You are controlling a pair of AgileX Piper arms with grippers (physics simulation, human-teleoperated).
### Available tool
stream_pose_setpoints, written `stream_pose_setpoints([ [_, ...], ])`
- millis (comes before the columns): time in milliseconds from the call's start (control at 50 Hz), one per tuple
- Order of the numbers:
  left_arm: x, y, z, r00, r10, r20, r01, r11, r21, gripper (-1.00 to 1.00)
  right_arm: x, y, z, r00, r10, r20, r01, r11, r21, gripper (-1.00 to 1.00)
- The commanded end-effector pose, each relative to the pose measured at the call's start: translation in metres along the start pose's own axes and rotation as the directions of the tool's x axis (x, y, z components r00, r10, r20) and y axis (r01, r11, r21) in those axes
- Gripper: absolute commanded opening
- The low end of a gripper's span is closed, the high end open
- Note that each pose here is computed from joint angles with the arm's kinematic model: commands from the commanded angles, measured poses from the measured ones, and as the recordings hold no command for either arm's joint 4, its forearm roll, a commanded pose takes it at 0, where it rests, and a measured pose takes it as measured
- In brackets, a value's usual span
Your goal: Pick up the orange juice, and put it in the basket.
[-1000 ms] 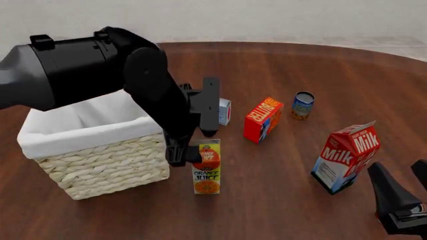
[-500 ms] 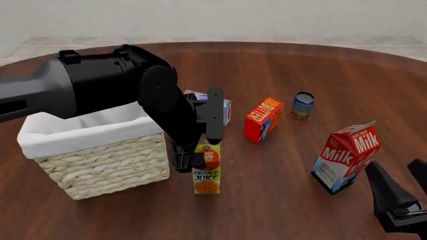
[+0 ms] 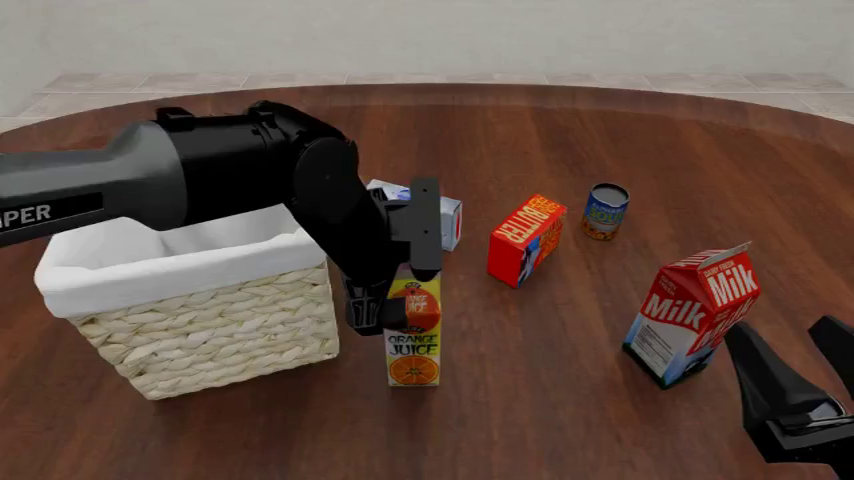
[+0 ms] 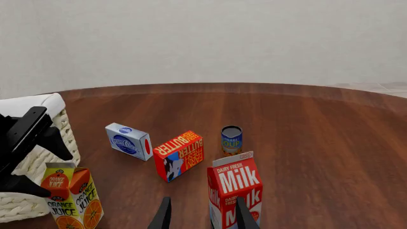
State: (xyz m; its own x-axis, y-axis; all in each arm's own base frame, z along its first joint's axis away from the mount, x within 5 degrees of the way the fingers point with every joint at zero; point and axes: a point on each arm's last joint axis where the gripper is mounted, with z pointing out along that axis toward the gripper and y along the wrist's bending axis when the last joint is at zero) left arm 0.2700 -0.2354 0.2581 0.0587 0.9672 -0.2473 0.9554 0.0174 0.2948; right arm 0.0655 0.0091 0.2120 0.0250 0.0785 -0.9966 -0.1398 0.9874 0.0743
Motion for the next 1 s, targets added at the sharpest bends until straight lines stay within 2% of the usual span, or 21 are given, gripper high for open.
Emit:
stream_pose_setpoints([
  [20, 0.002, 0.001, 0.010, 1.000, -0.001, -0.006, 0.001, 1.000, 0.003, 1.00, 0.000, 0.000, 0.001, 1.000, 0.001, -0.006, -0.001, 1.000, -0.004, 1.00],
  [60, 0.001, 0.001, 0.014, 1.000, -0.003, -0.006, 0.003, 1.000, 0.004, 1.00, 0.000, 0.000, 0.001, 1.000, 0.001, -0.006, -0.001, 1.000, -0.005, 1.00],
  [100, -0.007, -0.008, 0.013, 1.000, 0.004, 0.002, -0.004, 1.000, 0.014, 1.00, 0.000, 0.000, 0.001, 1.000, 0.002, -0.007, -0.002, 1.000, -0.005, 1.00],
  [220, -0.012, -0.017, 0.017, 1.000, 0.011, 0.001, -0.012, 1.000, 0.029, 1.00, 0.000, 0.000, 0.002, 1.000, 0.003, -0.009, -0.003, 1.000, -0.005, 1.00],
  [580, -0.014, -0.015, 0.023, 1.000, 0.001, 0.003, -0.001, 1.000, 0.027, 1.00, 0.000, 0.001, 0.004, 1.000, 0.003, -0.014, -0.004, 1.000, -0.008, 1.00],
  [660, -0.019, -0.021, 0.021, 1.000, -0.003, 0.004, 0.003, 0.999, 0.037, 1.00, 0.000, 0.001, 0.004, 1.000, 0.003, -0.015, -0.003, 1.000, -0.008, 1.00],
  [680, -0.021, -0.027, 0.017, 1.000, 0.016, 0.014, -0.016, 0.999, 0.037, 1.00, 0.000, 0.001, 0.005, 1.000, 0.004, -0.015, -0.004, 1.000, -0.007, 1.00],
  [700, -0.023, -0.028, 0.015, 1.000, 0.014, 0.018, -0.014, 0.999, 0.034, -1.00, 0.000, 0.001, 0.005, 1.000, 0.003, -0.015, -0.004, 1.000, -0.008, 1.00],
  [740, -0.019, -0.013, 0.018, 1.000, -0.022, 0.009, 0.022, 0.999, 0.023, -1.00, 0.000, 0.001, 0.005, 1.000, 0.003, -0.016, -0.003, 1.000, -0.010, 1.00],
  [800, -0.019, -0.017, 0.015, 1.000, -0.004, 0.015, 0.003, 1.000, 0.022, -1.00, 0.000, 0.001, 0.005, 1.000, 0.003, -0.016, -0.004, 1.000, -0.010, 1.00],
  [840, -0.016, -0.010, 0.013, 1.000, -0.008, 0.015, 0.008, 1.000, 0.012, -1.00, 0.000, 0.001, 0.005, 1.000, 0.003, -0.017, -0.004, 1.000, -0.010, 1.00],
  [1000, -0.023, -0.006, -0.006, 0.999, -0.005, 0.042, 0.005, 1.000, -0.013, -1.00, 0.000, 0.001, 0.006, 1.000, 0.003, -0.019, -0.003, 1.000, -0.012, 1.00],
])
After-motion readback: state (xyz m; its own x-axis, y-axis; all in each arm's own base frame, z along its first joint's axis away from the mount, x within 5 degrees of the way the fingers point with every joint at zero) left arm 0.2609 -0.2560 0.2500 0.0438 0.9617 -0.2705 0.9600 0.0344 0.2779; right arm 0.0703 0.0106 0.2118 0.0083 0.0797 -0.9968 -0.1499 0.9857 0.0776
